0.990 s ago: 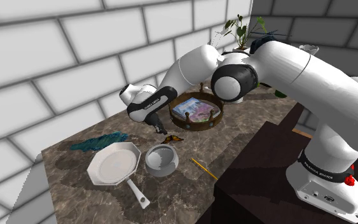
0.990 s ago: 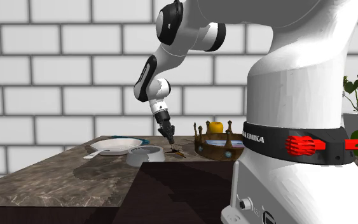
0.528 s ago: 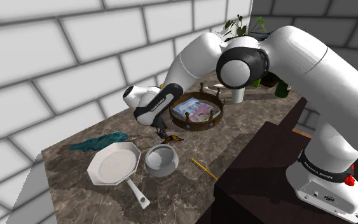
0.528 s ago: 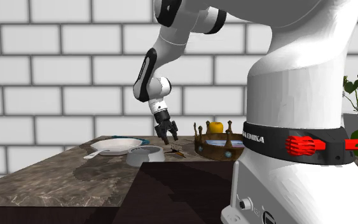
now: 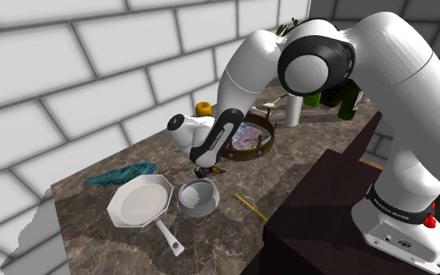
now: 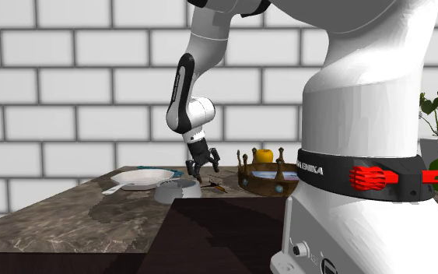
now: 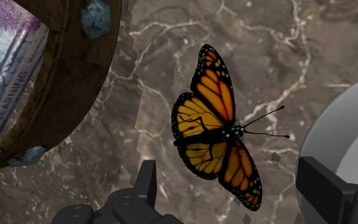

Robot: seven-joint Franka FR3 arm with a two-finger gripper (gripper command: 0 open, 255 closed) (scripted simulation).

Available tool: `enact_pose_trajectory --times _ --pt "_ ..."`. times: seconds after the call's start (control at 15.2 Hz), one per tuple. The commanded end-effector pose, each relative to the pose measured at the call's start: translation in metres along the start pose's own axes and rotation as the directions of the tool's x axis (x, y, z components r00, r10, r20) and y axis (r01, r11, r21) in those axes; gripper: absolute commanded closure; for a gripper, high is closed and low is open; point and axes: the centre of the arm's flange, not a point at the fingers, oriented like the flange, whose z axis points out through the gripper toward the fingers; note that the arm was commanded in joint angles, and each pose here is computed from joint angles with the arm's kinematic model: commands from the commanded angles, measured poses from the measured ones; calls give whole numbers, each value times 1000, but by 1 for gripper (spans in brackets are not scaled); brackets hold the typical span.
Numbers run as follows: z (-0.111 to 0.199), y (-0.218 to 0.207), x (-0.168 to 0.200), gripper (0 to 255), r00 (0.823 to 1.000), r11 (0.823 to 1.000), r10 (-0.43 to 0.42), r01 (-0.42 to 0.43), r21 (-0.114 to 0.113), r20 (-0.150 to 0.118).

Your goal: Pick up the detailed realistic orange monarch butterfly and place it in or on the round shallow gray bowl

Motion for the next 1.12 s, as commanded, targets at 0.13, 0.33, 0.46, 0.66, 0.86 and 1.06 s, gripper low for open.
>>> enact_pose_trajectory --times 0.13,0.33,0.46,0.66,0.86,1.06 --pt "21 -7 -4 0 1000 1000 -4 4 4 13" --pt "21 -7 -4 0 1000 1000 -4 4 4 13" --pt "21 -7 -4 0 1000 1000 -4 4 4 13" --pt "21 -7 -4 255 1000 1000 -4 4 4 13" --pt "25 -7 -5 255 1000 1000 -4 4 5 13" --pt "24 -5 -3 255 1000 1000 -4 4 5 13"
